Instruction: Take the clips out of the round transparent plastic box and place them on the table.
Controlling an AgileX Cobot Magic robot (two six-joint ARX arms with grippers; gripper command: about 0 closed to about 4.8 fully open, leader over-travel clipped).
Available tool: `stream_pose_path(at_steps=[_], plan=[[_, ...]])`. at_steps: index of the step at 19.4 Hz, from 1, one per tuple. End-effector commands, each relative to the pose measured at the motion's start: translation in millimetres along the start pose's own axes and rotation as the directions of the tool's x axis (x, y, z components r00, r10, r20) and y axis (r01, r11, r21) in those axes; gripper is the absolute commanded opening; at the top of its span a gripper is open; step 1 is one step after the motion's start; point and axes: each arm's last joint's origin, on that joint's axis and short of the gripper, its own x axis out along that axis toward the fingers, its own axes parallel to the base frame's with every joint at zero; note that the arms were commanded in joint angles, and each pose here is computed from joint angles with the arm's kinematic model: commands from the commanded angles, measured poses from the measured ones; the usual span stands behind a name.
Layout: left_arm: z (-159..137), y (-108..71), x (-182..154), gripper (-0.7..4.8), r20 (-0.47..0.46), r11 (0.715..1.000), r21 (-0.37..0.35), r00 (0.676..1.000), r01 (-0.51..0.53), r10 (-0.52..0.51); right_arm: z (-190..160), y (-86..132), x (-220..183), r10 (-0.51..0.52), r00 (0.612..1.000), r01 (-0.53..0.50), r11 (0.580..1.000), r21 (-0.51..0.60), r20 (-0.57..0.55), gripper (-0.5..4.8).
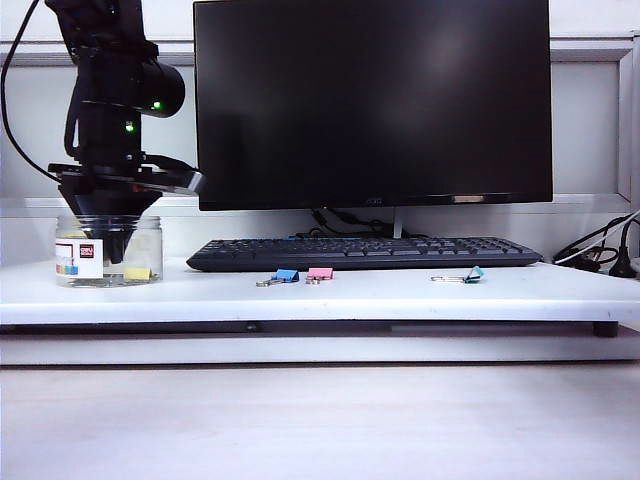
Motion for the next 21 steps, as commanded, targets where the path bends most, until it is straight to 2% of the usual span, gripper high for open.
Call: stream_pose_path(at_steps=[1,3,9,14,17,19,21], plan=[[1.1,0.1,-3.0,0.94,0.017,0.999,-0.032,1.000,-0.002,0.003,0.9,0.4,-0.1,0.003,1.000,-0.003,1.000,-0.007,0.010,0.95],[0.7,1.3,-3.0,0.94,0.005,0.997,-0.062,0.999,-0.045,0.045,0.9,0.3,-0.1,0.003,1.000,-0.003,1.000,-0.007,0.010,0.95],[-0.2,1.1,-1.7,1.00,-0.011,0.986,-0.162,0.999,-0.049,0.047,0.9,0.3,-0.1,0.003,1.000,-0.003,1.000,-0.007,0.010,0.95],[-2.3,0.7,-1.7,1.07,-0.033,0.948,-0.314,0.999,-0.051,0.042,0.9,0.3,-0.1,0.003,1.000,-0.003,1.000,-0.007,0.010,0.95],[-1.4,0.7,0.4,1.09,-0.032,0.932,-0.360,0.999,-0.050,0.041,0.8,0.3,-0.1,0.003,1.000,-0.003,1.000,-0.006,0.010,0.95],[-0.3,0.7,0.6,1.11,-0.021,0.904,-0.425,0.999,-0.041,0.036,0.8,0.3,-0.1,0.003,1.000,-0.003,1.000,-0.006,0.010,0.95],[-0.2,0.6,1.5,1.12,-0.022,0.900,-0.434,0.999,-0.041,0.035,0.8,0.3,-0.1,0.003,1.000,-0.003,1.000,-0.006,0.010,0.95]])
